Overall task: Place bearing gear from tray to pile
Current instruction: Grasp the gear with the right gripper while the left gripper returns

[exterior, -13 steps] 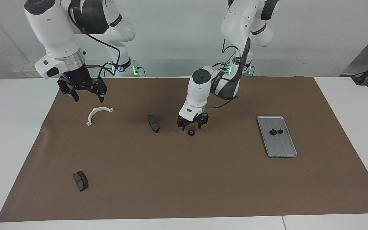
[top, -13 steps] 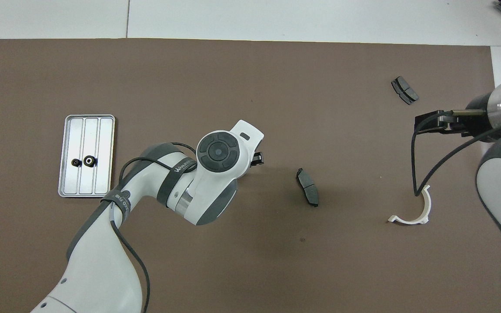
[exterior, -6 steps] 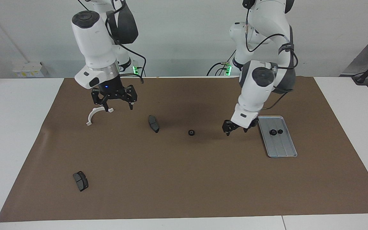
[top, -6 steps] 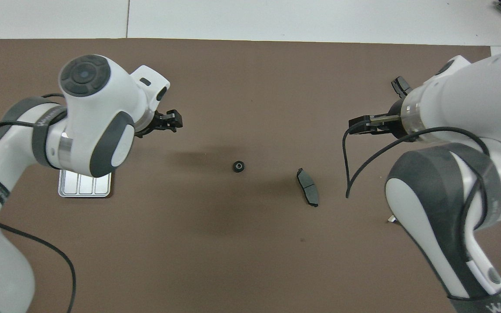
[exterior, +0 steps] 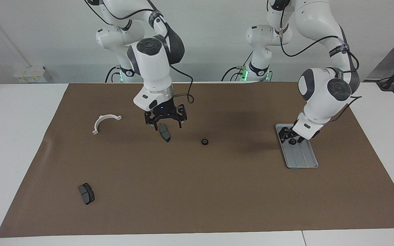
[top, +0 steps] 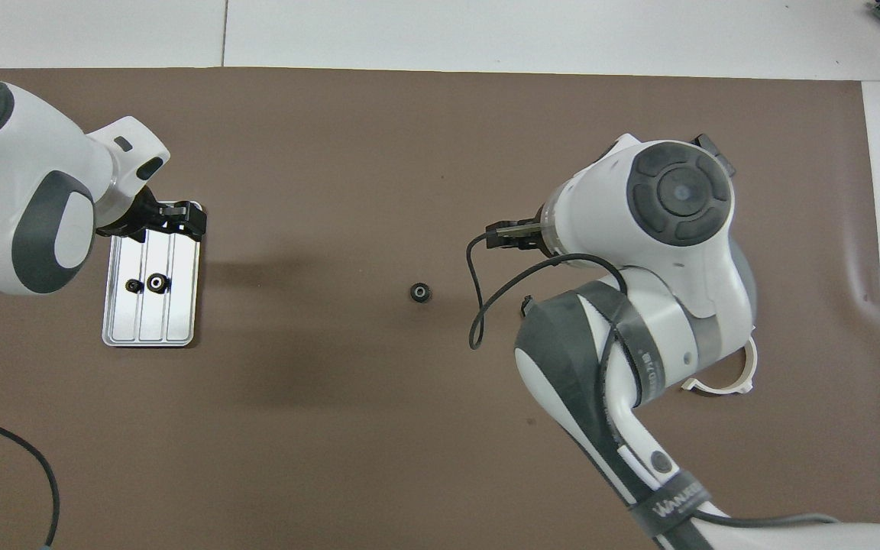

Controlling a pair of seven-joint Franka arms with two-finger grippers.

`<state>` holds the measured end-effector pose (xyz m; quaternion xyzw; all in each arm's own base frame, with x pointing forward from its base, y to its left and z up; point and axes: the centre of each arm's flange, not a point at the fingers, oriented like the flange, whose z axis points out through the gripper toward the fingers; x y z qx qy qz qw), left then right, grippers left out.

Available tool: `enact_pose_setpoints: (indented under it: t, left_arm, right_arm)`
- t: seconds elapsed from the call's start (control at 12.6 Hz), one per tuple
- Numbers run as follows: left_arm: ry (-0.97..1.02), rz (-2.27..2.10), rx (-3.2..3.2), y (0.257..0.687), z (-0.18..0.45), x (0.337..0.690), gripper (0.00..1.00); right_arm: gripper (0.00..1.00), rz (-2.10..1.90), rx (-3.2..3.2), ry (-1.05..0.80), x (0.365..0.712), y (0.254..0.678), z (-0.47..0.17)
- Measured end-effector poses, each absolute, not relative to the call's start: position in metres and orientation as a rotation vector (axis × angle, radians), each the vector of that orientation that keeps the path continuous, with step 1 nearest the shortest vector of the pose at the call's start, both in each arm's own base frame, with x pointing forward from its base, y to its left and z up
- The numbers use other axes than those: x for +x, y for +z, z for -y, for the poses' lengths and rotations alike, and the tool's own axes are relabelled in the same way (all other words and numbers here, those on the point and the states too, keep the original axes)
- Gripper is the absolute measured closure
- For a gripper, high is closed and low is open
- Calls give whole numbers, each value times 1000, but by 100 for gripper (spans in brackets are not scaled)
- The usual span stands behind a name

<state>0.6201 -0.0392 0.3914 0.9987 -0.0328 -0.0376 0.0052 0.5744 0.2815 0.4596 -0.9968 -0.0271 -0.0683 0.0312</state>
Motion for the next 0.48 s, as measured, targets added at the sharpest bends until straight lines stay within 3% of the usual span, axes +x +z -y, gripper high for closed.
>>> enact_pose_setpoints:
  t: [0.48]
  left_arm:
    - [-127,141,3121,318,16,591,22]
  right_arm:
    - [0,102,-3078,-192,559,406,-349]
